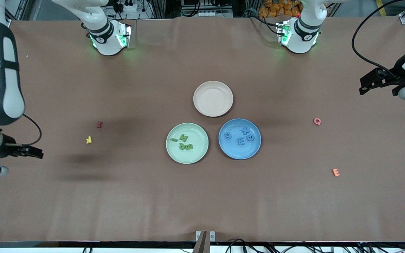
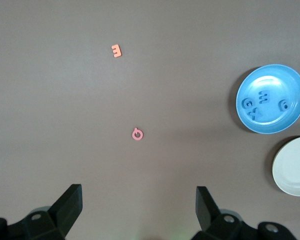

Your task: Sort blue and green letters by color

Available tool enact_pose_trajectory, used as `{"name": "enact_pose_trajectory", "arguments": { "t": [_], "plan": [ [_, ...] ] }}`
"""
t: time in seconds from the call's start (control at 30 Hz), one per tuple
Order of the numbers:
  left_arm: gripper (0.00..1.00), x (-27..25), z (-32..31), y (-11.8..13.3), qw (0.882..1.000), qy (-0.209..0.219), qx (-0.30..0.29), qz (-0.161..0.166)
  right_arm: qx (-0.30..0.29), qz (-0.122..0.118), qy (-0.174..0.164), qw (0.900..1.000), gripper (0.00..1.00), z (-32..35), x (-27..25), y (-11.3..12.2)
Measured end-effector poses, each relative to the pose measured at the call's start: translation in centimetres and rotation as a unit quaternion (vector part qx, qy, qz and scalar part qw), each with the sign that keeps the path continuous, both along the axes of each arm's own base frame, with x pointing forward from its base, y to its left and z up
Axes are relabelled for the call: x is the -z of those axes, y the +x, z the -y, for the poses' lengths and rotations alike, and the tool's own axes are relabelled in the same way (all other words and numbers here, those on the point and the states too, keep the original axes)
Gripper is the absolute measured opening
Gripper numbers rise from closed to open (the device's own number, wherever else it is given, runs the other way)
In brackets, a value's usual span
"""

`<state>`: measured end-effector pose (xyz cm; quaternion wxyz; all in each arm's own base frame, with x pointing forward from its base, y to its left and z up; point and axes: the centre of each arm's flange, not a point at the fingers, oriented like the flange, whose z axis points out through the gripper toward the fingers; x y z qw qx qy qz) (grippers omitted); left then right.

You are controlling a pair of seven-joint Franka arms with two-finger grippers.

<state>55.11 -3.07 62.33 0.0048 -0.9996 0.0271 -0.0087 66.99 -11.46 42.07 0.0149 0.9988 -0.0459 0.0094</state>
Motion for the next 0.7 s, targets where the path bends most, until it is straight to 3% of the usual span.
{"name": "enact_pose_trajectory", "arguments": {
  "t": [0.43, 0.7],
  "plan": [
    [1.0, -0.1, 0.0, 0.1, 1.0, 0.0, 0.0, 0.004, 0.016, -0.04, 0.022, 0.999, 1.0, 0.3, -12.4, -7.1],
    [1.0, -0.1, 0.0, 0.1, 1.0, 0.0, 0.0, 0.004, 0.008, -0.029, 0.03, 0.999, 1.0, -1.2, -19.5, -11.1]
  ]
}}
